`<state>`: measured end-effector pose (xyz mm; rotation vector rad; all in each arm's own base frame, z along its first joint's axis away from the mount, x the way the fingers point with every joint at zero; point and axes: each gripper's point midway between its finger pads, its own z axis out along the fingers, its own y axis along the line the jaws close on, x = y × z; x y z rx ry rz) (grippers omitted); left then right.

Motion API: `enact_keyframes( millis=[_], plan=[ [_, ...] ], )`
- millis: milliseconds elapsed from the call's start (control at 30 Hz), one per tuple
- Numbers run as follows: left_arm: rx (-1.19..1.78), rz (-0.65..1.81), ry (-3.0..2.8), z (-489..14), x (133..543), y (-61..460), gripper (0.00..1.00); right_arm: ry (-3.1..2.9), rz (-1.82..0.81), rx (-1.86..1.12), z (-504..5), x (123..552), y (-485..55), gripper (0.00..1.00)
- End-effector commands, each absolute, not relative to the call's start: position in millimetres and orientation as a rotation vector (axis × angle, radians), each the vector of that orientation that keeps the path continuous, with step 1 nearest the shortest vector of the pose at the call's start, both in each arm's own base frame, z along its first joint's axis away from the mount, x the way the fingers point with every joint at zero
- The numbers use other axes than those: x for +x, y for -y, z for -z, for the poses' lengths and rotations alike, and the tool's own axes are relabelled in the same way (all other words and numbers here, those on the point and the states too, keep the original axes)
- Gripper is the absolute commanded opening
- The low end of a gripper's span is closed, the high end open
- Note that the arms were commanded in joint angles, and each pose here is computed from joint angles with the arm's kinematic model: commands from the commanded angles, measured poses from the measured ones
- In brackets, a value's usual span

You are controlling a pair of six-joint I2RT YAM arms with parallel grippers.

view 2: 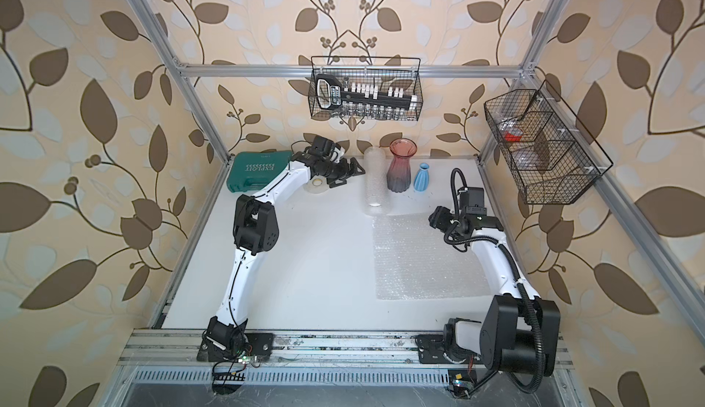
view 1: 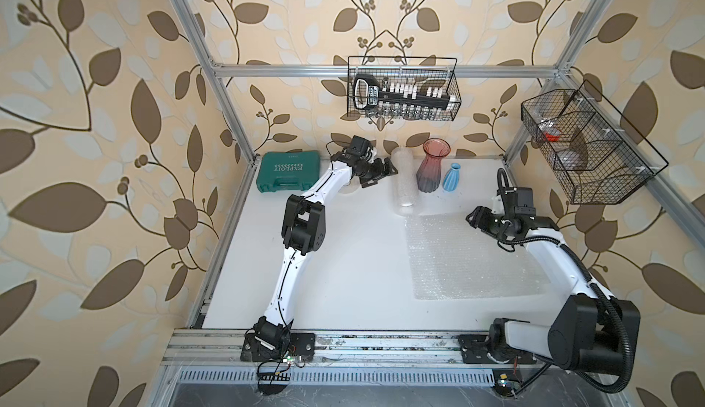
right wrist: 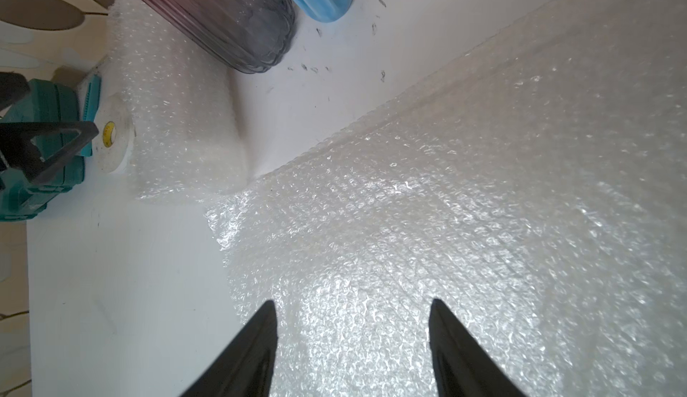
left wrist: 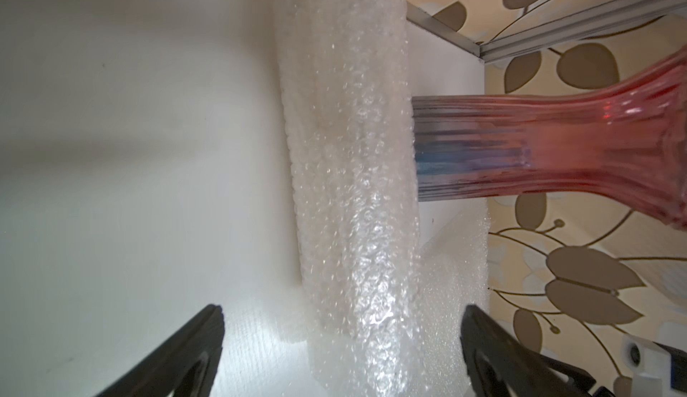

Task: Unwrap the vase from the bubble wrap
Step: Move the bubble wrap to the center of the board.

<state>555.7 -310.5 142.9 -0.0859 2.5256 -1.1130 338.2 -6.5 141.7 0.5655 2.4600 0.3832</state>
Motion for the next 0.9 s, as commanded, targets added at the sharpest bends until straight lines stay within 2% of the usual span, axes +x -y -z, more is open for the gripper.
enact_keyframes(
  millis=[0, 367, 867],
  plan=[
    [-0.073, 1.185, -2.461, -164, 562, 326, 0.99, -2.474, -0.416, 0.567, -136, 336, 1, 0.64],
    [-0.024, 1.234, -2.465, -139, 555, 377, 0.99, -2.491, -0.448, 0.544, -134, 337, -10, 0.64],
    [-0.04, 1.246, -2.528, -95, 549, 394, 0.99, -2.54, -0.475, 0.519, -119, 331, -25, 0.64]
  ],
)
